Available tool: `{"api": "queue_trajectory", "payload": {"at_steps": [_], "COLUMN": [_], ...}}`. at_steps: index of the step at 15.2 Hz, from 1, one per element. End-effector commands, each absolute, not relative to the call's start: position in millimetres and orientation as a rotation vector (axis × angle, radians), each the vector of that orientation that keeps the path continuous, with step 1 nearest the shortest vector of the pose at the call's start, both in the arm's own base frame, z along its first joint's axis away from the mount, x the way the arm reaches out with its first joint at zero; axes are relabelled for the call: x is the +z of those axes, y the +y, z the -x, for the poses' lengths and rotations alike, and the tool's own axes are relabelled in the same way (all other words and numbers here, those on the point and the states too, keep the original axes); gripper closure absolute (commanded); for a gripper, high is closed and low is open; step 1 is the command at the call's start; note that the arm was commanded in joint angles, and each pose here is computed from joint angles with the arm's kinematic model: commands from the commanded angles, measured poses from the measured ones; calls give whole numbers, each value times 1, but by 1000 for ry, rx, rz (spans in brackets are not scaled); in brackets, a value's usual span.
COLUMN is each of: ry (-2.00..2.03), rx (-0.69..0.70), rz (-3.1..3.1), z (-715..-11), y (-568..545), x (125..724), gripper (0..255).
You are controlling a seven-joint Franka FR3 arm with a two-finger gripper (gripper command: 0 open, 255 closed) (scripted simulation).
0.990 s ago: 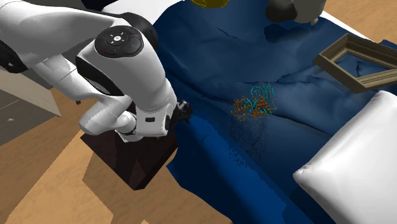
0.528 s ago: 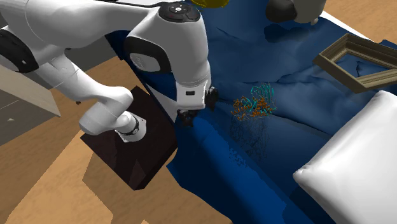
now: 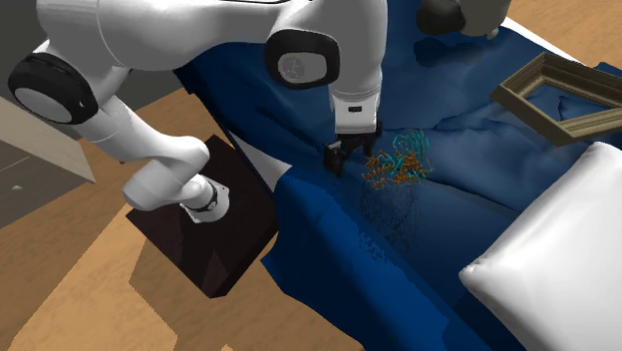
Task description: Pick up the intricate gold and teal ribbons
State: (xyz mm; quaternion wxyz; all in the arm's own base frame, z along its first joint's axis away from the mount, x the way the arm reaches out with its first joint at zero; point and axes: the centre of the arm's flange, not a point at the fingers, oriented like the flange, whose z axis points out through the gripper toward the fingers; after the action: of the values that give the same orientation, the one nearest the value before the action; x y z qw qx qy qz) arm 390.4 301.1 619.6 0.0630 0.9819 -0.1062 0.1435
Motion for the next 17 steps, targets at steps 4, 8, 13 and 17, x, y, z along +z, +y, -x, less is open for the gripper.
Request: {"api": "queue_trajectory", "payload": {"at_steps": [4, 8, 13, 17], "ry": [-345, -351, -351, -351], "rx": [479, 494, 494, 494], "rz": [-2918, -2900, -2900, -2900], "z": [-415, -424, -424, -423], "y": [370, 393, 393, 392], "x": [609, 595, 568, 565], "gripper": [0, 0, 0, 255]}}
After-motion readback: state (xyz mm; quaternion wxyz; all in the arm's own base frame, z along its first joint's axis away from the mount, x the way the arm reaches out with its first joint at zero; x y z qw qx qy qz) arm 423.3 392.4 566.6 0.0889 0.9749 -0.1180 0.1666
